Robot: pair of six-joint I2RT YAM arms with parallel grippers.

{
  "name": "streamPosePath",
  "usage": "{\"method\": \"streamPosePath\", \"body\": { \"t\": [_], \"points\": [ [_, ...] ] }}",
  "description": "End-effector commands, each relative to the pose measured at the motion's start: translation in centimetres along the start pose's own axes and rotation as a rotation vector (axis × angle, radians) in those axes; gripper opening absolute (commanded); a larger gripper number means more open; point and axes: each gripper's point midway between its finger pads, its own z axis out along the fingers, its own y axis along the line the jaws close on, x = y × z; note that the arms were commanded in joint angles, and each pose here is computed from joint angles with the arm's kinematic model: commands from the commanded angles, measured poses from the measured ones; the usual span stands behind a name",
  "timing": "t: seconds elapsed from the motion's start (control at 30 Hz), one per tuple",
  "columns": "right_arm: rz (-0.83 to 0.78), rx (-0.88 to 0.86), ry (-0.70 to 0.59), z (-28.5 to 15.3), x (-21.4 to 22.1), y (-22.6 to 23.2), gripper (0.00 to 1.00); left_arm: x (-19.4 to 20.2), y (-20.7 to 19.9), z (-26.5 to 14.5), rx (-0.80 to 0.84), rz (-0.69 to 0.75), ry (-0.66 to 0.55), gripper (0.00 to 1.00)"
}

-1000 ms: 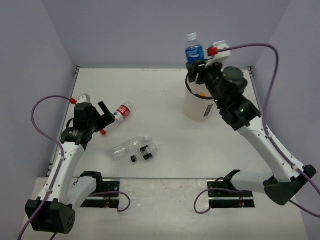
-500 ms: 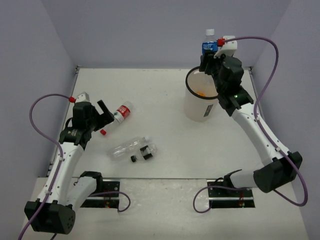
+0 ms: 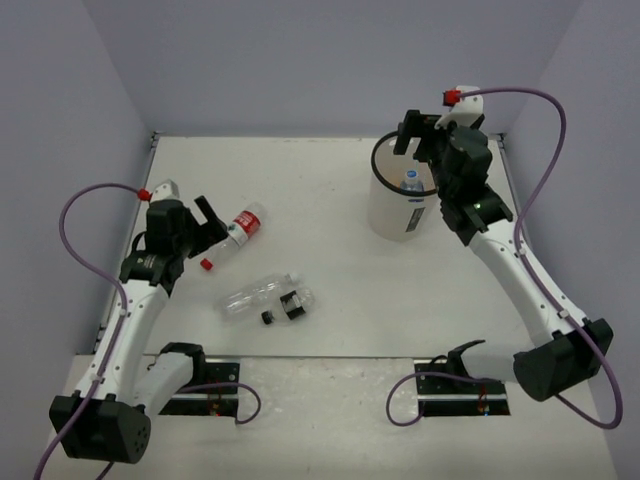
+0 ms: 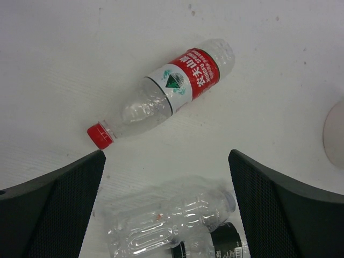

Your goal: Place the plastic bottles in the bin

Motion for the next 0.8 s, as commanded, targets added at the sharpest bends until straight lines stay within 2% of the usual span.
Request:
{"method": "streamPosePath", "body": {
  "t": [0.0,0.13,0.27,0.37,0.47,0.53,0.63,0.77],
  "points": [
    [0.089,-0.003,-0.045,-2.7,-1.7,-0.5,0.99,-2.8,-2.0,1.2,0.074,0.064,-0.077,1.00],
    [0.169,-0.082,-0.055,-5.6,-1.6,0.1,0.99,-4.0,-3.0,2.8,0.122,0.200,-0.109,1.00],
    [0.220,-0.191,-0.055,-7.3,-0.1,1.6,0.99,-5.7,-4.6,5.3,0.201,0.335,-0.207,1.00],
    [0.225,-0.222,-0.012,-7.8,1.0,2.0,0.99,-3.9,-5.0,7.2,0.257,0.452,-0.133,1.00],
    [0.224,-0.244,0.040,-8.0,2.4,2.4,0.99,-2.7,-2.8,9.2,0.172,0.477,-0.120,1.00],
    [0.239,-0.264,0.057,-8.0,3.1,2.8,0.99,-0.4,-3.2,9.8,0.243,0.520,-0.049,1.00],
    [0.245,-0.274,0.088,-8.0,4.0,3.1,0.99,1.4,-3.6,10.5,0.298,0.518,0.024,1.00],
    [0.235,-0.267,0.128,-8.3,5.1,2.9,0.99,2.7,-2.0,12.0,0.210,0.494,0.111,1.00]
  ]
}}
